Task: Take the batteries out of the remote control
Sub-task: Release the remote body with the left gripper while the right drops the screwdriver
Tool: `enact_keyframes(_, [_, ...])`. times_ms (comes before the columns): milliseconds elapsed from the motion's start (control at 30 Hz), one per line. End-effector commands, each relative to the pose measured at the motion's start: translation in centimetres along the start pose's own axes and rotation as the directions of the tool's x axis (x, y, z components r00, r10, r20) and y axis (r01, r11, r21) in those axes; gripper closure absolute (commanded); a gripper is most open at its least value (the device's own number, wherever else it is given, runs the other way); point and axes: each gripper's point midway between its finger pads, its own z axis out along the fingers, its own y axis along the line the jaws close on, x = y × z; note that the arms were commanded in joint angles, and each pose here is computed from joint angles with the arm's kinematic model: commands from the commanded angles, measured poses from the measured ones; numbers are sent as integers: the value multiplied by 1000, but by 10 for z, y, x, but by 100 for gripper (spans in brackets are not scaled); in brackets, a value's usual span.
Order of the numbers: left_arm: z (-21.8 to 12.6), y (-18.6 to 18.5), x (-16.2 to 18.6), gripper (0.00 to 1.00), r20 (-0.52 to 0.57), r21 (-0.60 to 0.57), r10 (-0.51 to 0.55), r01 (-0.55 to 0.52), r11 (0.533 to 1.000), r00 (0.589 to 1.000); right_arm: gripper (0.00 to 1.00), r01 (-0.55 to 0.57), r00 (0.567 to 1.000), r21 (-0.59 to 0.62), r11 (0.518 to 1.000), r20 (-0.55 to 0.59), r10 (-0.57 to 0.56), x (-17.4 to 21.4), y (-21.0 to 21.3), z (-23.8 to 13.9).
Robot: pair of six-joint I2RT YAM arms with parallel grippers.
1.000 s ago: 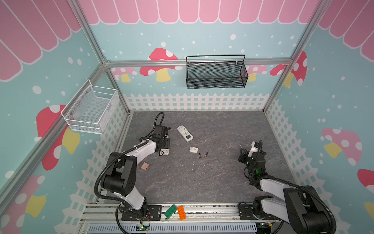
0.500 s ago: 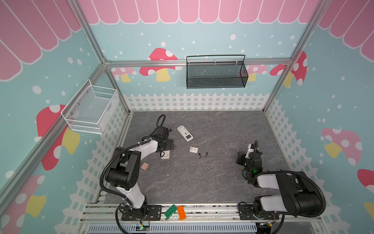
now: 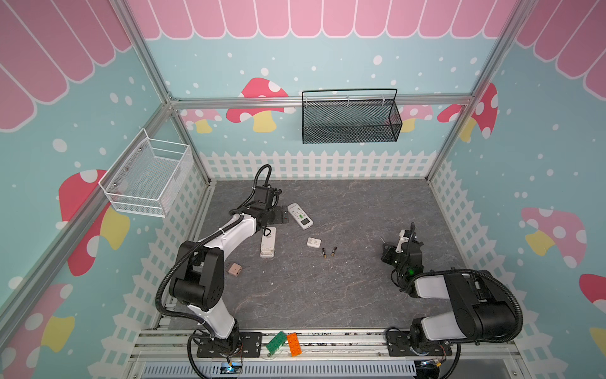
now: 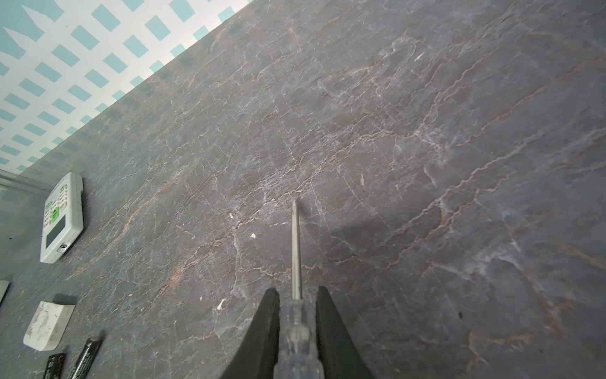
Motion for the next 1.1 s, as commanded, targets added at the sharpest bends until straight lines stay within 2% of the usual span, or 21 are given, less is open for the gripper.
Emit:
enact_keyframes(0, [-3,-12,0,1,-17,15,19,-19,1000,1000,76,5,999,11,1000,-33,-4,0,0,6])
enact_keyframes(167, [-2,-22,5,0,-29,31,22,-21,999,999,75,10,998,27,1000,-62,-8,1,-1,10])
enact_keyframes(333, [-2,-23,12,1,-71,47,-76,80,996,995,72,18,997,27,999,-73,-16,1,0,12])
enact_keyframes(500, [0,-30,20,1,-100,68,-122,129,989,988,71,20,997,20,1000,-76,-19,0,1,13])
enact_keyframes(767, [6,-49,28,1,-117,76,-102,111,991,988,66,54,997,-32,998,-59,-55,-23,22,4])
enact_keyframes(833, [7,-51,29,1,-122,54,-101,109,993,987,60,49,997,-44,998,-50,-51,-31,28,-5])
enact_keyframes(933, [12,-53,31,1,-128,-9,-136,136,991,982,38,64,998,-47,997,-21,-65,-43,33,-22])
enact_keyframes(967, [16,-47,31,1,-120,-56,-188,182,982,975,28,70,997,-31,997,-13,-70,-45,32,-28])
enact_keyframes(1000, [17,-58,36,1,-120,-70,-202,195,978,972,12,68,998,-4,998,-12,-68,-47,28,-34])
enact_keyframes(1067, [21,-70,38,1,-129,-74,-218,210,975,967,1,61,998,29,998,8,-61,-55,25,-48])
